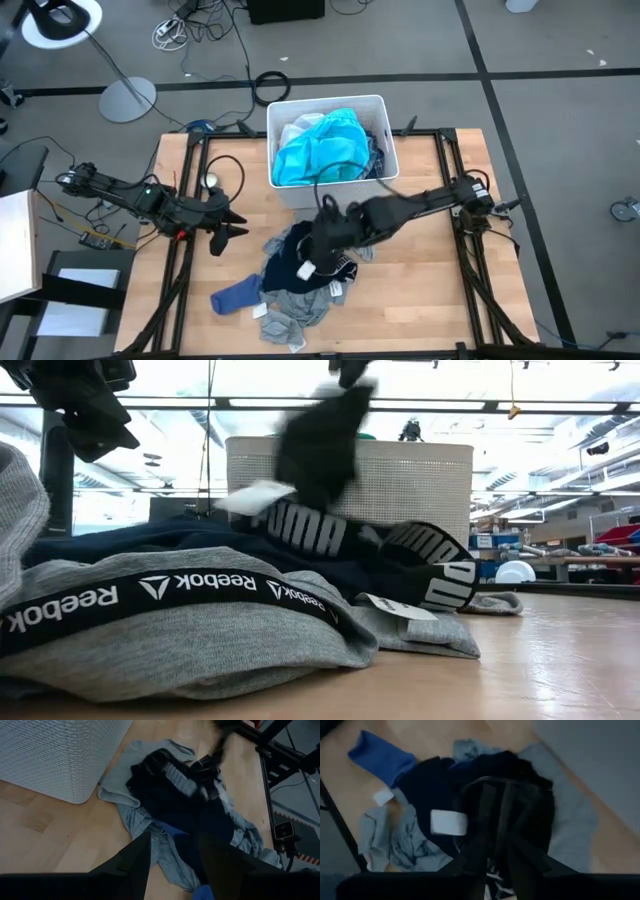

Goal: Sort clothes
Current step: Put the black sock into the bin

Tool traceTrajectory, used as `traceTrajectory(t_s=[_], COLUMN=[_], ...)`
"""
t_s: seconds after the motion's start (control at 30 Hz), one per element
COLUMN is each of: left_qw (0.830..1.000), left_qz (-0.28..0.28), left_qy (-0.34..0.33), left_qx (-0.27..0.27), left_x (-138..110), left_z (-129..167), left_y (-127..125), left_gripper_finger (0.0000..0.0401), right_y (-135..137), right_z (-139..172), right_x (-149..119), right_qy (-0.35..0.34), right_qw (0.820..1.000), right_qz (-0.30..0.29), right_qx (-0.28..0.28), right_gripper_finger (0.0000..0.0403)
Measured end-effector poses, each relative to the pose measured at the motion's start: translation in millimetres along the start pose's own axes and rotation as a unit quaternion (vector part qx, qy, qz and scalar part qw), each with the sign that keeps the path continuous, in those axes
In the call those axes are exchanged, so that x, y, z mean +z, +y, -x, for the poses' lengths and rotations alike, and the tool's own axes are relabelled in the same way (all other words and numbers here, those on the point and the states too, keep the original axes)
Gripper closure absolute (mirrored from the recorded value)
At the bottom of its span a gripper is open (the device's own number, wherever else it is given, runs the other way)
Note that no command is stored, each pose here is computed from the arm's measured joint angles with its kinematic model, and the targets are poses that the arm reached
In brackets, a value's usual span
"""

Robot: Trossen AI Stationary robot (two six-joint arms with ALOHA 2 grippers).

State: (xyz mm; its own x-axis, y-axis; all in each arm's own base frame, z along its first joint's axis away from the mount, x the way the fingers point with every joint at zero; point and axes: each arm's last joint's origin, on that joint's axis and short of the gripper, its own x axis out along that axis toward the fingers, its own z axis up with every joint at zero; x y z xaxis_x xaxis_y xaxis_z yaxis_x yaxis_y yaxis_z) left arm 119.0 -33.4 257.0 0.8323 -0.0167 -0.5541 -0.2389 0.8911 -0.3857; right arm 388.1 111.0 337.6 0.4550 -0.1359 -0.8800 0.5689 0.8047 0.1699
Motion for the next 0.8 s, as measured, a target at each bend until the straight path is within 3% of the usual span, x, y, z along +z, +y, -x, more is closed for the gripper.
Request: traceTrajectory(t_s=[0.33,0.63,0.8], left_qw=[1.000,1.000,1.000], left_qz=[0.001,0.015,0.015], left_qy=[0.008,0.011,0.013], left_qx=[-0.010,-0.014,-0.016], left_x=[-0.5,-0.6,-0.7], left_z=[0.1,0.1,0.1], left_y=[-0.6,-0.8,-0.9], left_gripper_finger=[0.0229,0.0229,0.0229], right_y=[1.0,-13.9,-12.0], right_z=[-86.3,-91.7,-91.8], right_x=[-34.2,-50.9,-54.2], right_qy=[-0.014,0.035,0.035], right_qw=[0.998,0.993,0.993], right_qz=[-0.049,-0.102,-0.101], right_qx=[0.030,-0.044,-0.043], right_gripper_finger=[0.0330,0.0332,0.0332])
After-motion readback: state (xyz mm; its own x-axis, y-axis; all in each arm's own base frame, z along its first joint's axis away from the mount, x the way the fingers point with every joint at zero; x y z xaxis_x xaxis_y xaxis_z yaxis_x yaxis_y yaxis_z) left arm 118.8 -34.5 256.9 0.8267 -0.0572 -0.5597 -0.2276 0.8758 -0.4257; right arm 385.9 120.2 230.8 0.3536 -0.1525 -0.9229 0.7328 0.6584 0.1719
